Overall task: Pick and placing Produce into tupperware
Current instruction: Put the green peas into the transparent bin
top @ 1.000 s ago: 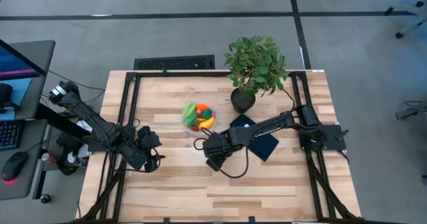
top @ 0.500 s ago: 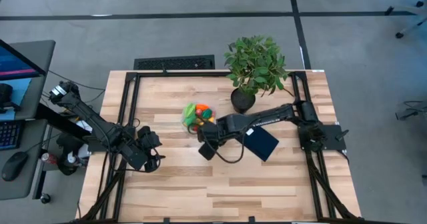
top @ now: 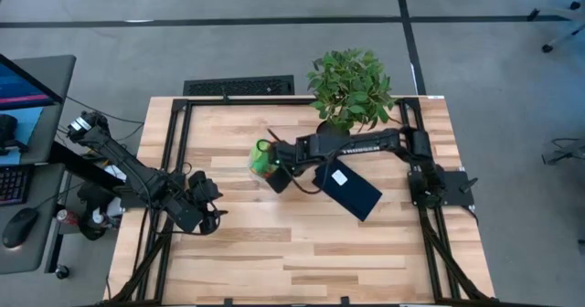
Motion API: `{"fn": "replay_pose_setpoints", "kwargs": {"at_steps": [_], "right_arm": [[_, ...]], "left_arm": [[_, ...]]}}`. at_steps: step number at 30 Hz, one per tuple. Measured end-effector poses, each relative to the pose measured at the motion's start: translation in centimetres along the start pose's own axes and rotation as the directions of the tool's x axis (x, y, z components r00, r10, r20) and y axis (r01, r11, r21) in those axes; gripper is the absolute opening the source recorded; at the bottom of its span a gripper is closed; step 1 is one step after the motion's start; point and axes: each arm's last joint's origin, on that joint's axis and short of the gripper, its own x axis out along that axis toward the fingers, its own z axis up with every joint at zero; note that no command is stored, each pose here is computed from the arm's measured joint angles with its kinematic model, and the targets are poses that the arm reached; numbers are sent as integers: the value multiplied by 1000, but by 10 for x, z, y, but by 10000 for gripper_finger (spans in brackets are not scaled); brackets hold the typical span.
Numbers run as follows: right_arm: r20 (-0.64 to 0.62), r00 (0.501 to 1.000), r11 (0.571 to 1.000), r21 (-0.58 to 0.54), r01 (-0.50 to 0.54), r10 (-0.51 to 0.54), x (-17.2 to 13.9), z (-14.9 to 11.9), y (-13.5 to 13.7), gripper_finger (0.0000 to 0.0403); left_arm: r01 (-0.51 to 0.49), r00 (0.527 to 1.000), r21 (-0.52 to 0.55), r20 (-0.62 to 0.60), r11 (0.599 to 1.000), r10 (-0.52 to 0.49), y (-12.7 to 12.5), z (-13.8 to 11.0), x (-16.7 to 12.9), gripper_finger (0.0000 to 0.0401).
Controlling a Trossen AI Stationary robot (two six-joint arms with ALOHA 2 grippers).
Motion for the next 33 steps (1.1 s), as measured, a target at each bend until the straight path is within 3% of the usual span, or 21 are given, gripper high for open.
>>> {"fn": "replay_pose_setpoints", "kwargs": {"at_steps": [9, 33], "right_arm": [[94, 994, 998, 26, -52, 50, 0, 21, -11, 130], [114, 993, 999, -37, -30, 34, 17, 21, -9, 132]], "left_arm": [[-15, 1000, 0, 19, 1000, 15, 0, 1, 0, 265], [-28, 999, -14, 37, 1000, 28, 1, 1, 0, 265]]}}
